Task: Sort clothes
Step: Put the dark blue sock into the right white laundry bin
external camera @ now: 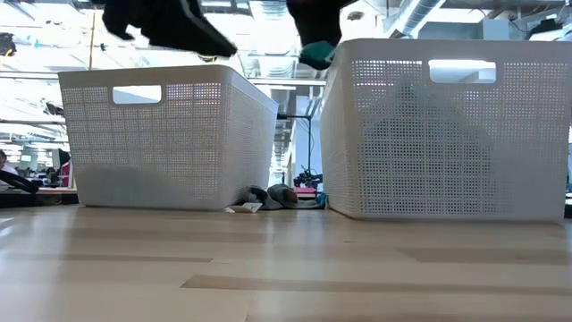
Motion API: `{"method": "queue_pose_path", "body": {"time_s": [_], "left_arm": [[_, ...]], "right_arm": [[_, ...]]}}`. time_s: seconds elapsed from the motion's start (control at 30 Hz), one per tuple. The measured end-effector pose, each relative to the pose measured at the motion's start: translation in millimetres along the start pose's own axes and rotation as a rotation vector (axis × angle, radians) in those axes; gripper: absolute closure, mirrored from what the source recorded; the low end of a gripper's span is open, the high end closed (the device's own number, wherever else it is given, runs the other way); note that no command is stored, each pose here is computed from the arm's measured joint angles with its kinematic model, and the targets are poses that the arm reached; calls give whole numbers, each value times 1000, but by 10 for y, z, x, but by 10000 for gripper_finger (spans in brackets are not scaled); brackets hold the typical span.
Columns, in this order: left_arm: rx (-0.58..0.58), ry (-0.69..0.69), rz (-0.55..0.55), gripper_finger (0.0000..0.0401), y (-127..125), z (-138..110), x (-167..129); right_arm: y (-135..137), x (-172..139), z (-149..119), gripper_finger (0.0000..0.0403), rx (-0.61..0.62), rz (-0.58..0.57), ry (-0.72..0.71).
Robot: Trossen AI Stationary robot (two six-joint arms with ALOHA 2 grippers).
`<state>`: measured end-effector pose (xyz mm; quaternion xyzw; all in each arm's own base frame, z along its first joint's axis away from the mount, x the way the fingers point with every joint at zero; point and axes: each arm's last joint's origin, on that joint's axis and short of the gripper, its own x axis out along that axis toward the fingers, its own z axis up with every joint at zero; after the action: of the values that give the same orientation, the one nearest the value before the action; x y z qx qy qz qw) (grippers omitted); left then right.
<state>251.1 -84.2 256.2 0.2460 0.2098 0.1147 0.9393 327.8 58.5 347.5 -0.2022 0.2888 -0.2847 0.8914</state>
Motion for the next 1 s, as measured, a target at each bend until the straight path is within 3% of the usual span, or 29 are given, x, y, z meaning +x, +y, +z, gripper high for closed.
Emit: {"method": "queue_pose_path", "body": {"time_s": [0.4, 0.7, 1.0], "left_arm": [[-68, 118, -20, 221, -165, -566, 57], [-124, 82, -60, 221, -240, -777, 56], [-191, 73, -95, 221, -266, -829, 49]], "right_arm": [[-887, 447, -285, 403, 54, -201, 239], [-1440, 843, -705, 403, 220, -150, 429], [-1688, 1164, -1244, 400, 398, -49, 504]]}}
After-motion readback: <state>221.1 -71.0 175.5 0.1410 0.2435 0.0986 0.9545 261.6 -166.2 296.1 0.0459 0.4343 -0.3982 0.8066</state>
